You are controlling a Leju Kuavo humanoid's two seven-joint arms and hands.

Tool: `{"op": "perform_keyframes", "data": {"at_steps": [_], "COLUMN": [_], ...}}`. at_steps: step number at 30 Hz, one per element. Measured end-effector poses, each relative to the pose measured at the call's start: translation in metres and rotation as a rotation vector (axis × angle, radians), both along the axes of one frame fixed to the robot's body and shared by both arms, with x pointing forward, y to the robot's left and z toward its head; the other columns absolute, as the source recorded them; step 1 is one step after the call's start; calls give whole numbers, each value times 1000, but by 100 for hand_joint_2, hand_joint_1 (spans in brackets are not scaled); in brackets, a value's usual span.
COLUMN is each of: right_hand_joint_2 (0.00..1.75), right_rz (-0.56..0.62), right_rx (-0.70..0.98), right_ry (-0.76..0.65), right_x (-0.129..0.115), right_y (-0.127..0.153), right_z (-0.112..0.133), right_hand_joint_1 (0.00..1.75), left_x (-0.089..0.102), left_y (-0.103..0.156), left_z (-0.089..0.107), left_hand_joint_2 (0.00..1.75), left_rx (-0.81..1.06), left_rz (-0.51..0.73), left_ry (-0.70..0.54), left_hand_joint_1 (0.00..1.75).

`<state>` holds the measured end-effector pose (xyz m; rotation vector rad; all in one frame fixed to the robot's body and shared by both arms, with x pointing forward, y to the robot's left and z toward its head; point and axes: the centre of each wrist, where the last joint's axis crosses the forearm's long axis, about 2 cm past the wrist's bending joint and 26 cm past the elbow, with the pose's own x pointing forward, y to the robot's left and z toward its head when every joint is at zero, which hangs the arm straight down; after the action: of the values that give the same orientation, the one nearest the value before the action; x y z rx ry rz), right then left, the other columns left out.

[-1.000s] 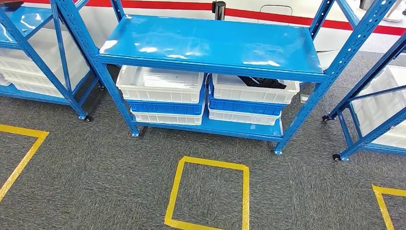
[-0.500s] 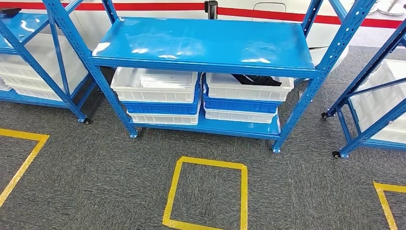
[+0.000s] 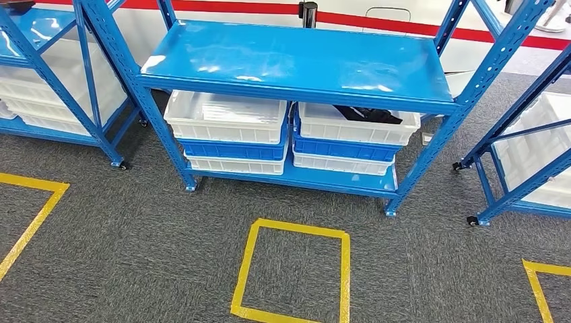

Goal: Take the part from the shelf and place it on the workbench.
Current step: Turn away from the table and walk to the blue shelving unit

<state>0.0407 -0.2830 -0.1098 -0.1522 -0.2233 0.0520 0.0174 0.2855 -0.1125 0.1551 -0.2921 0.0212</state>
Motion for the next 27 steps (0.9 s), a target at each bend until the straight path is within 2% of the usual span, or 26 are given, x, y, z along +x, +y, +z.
{"op": "perform_keyframes", "data": {"at_steps": [5,9,13,20,27], "right_hand_joint_2": [175,175,0,0,0], "right_rz": [-17,-27,-38,-62,-66], "right_rx": [33,65,91,139,153], "right_ry": [88,121,107,31,0], "right_x": [-45,-65,-66,-49,-43], "right_y": [-3,-3,-5,-8,-10], "right_z": [-4,-4,-4,-3,-2], "right_hand_joint_1": [0,0,0,0,0], "left_x": [31,47,35,3,-7], "left_y": [8,15,11,3,1], "left_z": [5,8,7,3,3], "left_hand_joint_2": [0,0,0,0,0], "left_rx": [-3,-14,-57,-137,-160], "left_rz": [5,1,-3,14,6], "left_ry": [-82,-125,-92,-9,19], "left_hand_joint_1": [0,0,0,0,0]}}
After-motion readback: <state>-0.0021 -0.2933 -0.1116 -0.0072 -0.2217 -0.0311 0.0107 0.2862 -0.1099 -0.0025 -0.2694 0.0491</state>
